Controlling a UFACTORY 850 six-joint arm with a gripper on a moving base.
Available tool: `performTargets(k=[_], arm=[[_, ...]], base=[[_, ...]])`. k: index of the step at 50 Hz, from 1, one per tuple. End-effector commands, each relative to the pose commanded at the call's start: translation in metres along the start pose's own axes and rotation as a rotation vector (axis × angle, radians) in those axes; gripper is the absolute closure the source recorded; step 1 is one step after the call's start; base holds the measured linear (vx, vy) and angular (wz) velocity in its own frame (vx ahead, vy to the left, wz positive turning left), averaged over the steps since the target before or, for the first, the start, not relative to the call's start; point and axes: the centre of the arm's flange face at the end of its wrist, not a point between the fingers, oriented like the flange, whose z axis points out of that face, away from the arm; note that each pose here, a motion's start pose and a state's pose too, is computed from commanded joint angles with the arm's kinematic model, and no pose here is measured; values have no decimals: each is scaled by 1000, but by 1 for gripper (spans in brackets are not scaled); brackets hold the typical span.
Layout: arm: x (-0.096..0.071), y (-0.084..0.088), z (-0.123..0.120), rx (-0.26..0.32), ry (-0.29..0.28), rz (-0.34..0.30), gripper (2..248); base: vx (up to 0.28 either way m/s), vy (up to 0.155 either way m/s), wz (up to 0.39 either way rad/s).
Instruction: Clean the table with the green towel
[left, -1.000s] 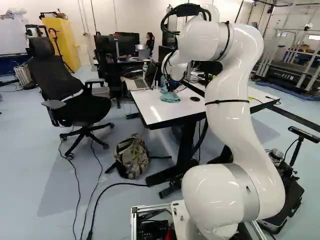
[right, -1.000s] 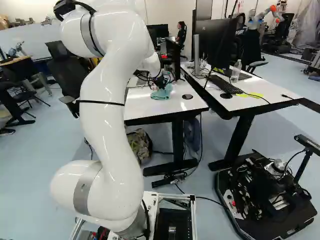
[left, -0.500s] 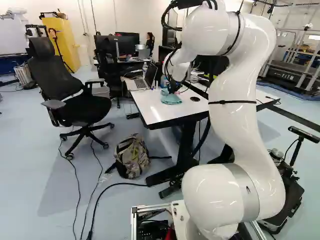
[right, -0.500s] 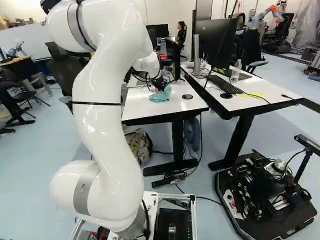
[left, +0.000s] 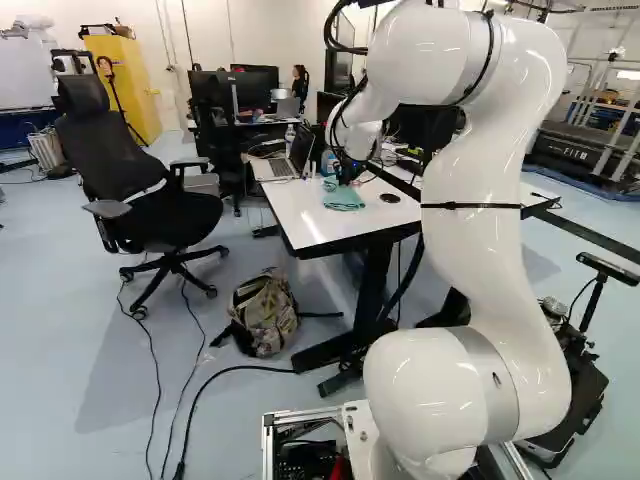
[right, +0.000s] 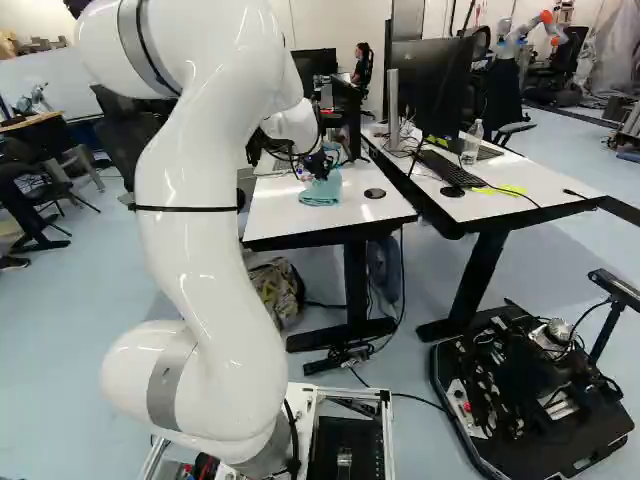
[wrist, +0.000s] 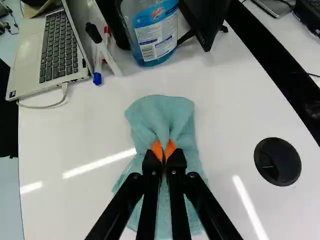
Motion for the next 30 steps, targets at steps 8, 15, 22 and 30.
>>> performTargets(k=[8, 15, 22, 30], arm=[[2, -4, -11, 4, 11, -5, 223], [-2, -9, -14, 10, 8, -11, 223], [-5, -16, -17, 16, 5, -19, 223], [-10, -23, -20, 23, 1, -29, 223]], base=[[0, 0, 0], [0, 0, 0], [0, 0, 0], [0, 0, 0]])
